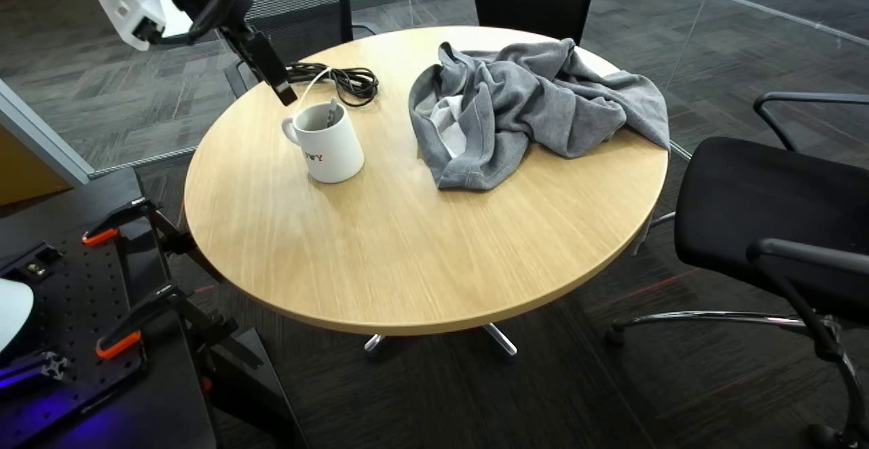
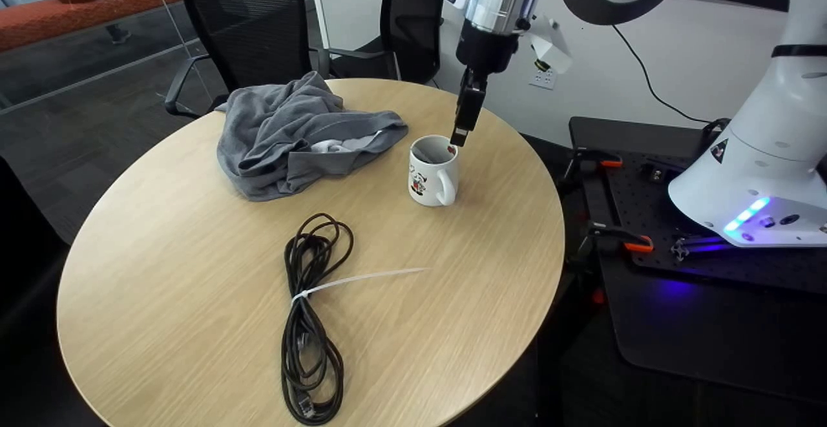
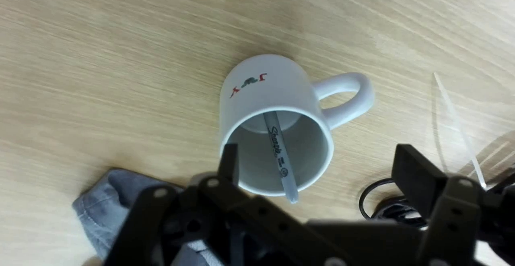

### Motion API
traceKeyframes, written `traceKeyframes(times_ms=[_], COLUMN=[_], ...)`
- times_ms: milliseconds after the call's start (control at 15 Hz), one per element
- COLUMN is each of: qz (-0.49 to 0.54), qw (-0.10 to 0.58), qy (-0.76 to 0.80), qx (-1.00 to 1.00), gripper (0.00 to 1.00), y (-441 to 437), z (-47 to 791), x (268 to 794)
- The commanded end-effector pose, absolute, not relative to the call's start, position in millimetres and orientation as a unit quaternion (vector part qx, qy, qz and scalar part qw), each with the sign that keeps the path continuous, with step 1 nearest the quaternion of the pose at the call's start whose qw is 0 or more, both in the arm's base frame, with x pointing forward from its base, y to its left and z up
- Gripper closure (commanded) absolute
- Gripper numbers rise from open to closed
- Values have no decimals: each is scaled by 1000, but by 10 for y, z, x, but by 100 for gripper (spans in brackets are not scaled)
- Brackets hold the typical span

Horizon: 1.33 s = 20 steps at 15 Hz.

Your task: Pick up the pen from the cup and place it on the table

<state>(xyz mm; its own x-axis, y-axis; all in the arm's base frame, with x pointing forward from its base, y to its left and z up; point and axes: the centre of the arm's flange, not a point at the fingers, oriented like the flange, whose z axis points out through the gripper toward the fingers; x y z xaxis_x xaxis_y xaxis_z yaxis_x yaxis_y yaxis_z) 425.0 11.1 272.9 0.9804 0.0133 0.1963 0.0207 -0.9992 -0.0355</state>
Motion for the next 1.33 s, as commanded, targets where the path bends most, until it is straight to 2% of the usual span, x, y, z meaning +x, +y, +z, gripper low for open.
traceKeyframes(times_ms=[0,67,267,400,467,533,667,733,933,1133,1200,1267], qz=[-93,-91,-89,-90,-89,-89,-86,-84,-78,-72,-71,-69], qw=[13,12,8,6,5,4,3,3,0,-1,-1,-1], qy=[-23,-28,-35,-39,-41,-44,-48,-50,-59,-61,-60,-59], qx=[-995,-995,-995,-995,-995,-995,-995,-995,-995,-996,-996,-996], gripper=[22,20,38,40,48,46,56,53,66,69,66,68], y=[75,72,69,64,62,57,55,54,42,6,-9,-21], z=[2663,2652,2646,2645,2645,2638,2618,2602,2541,2467,2445,2421], x=[4363,4385,4466,4531,4564,4597,4668,4700,4774,4814,4825,4836])
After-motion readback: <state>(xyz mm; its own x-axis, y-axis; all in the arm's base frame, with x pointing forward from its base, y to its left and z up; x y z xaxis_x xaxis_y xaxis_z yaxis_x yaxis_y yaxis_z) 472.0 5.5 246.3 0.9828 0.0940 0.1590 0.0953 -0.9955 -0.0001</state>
